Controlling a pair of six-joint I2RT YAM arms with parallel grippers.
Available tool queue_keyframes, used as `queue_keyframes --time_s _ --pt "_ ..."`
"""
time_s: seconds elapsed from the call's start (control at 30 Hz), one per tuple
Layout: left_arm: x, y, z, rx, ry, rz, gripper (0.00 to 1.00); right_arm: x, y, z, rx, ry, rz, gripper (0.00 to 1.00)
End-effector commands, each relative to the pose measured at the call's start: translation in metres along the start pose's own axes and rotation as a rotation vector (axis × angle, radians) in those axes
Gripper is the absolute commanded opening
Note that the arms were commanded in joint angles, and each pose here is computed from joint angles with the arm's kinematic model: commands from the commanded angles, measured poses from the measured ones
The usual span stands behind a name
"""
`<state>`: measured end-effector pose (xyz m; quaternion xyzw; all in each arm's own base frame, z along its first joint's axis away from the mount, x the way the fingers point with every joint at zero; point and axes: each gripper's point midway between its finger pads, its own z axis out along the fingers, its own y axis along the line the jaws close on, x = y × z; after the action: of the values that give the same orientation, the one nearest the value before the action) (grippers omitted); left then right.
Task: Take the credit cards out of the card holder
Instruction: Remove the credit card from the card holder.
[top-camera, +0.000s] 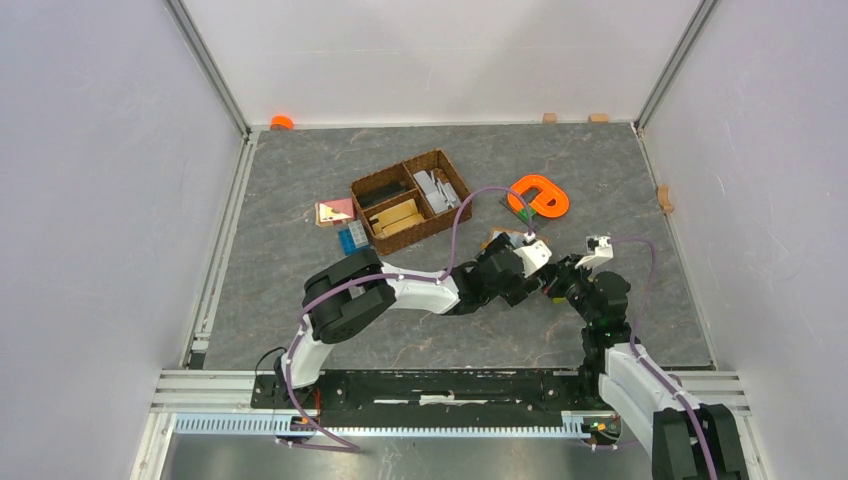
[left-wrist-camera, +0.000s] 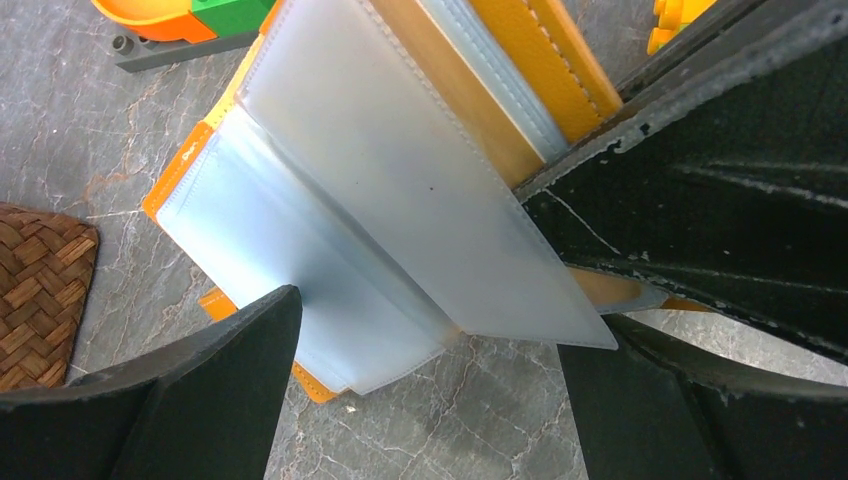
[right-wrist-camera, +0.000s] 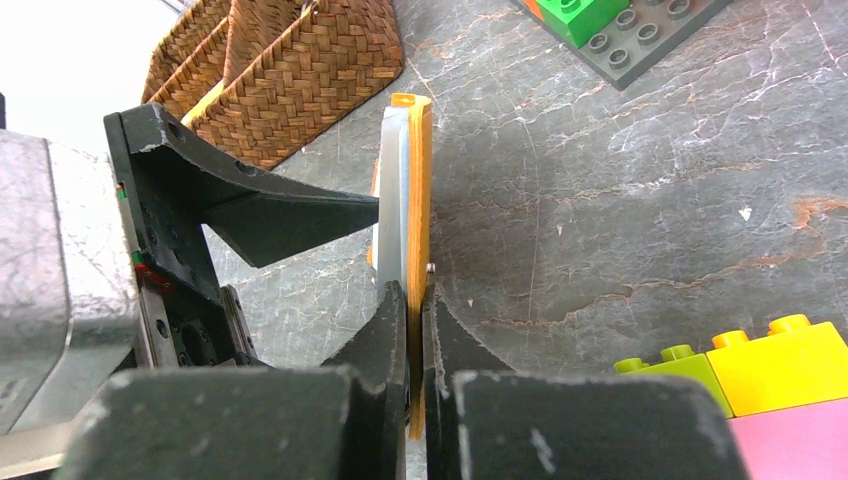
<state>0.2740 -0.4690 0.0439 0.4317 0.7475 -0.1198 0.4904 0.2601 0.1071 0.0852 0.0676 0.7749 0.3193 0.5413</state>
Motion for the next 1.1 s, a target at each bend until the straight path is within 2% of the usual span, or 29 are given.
queue_keyframes --time_s 0.0,0.27,0.43,0.67,0.8,0.97,1.07 --pt "-0.015 0.018 0.000 -0.086 -0.058 -0.091 1.00 0.005 0.006 -0.003 -0.050 -0.007 0.006 0.00" --pt "-0.024 0.001 -0.009 -0.033 -0.102 -0.067 1.00 0.005 0.007 -0.003 -0.056 -0.004 0.011 0.00" --pt "-0.041 0.002 -0.024 -0.010 -0.136 -0.115 1.00 0.004 0.008 -0.003 -0.056 -0.006 0.014 0.00" --pt "-0.071 0.052 -0.079 -0.047 -0.201 -0.268 1.00 0.000 0.005 -0.003 -0.035 -0.024 0.012 0.00" --pt "-0.070 0.063 -0.103 -0.032 -0.159 -0.274 1.00 0.001 0.006 -0.004 -0.041 -0.020 0.016 0.00" --pt "-0.073 0.055 -0.131 0.097 -0.121 -0.299 1.00 0.000 0.011 -0.004 -0.064 -0.018 0.022 0.00" --pt "-0.075 0.047 -0.141 0.258 -0.119 -0.357 1.00 -0.001 0.014 -0.005 -0.077 -0.019 0.021 0.00"
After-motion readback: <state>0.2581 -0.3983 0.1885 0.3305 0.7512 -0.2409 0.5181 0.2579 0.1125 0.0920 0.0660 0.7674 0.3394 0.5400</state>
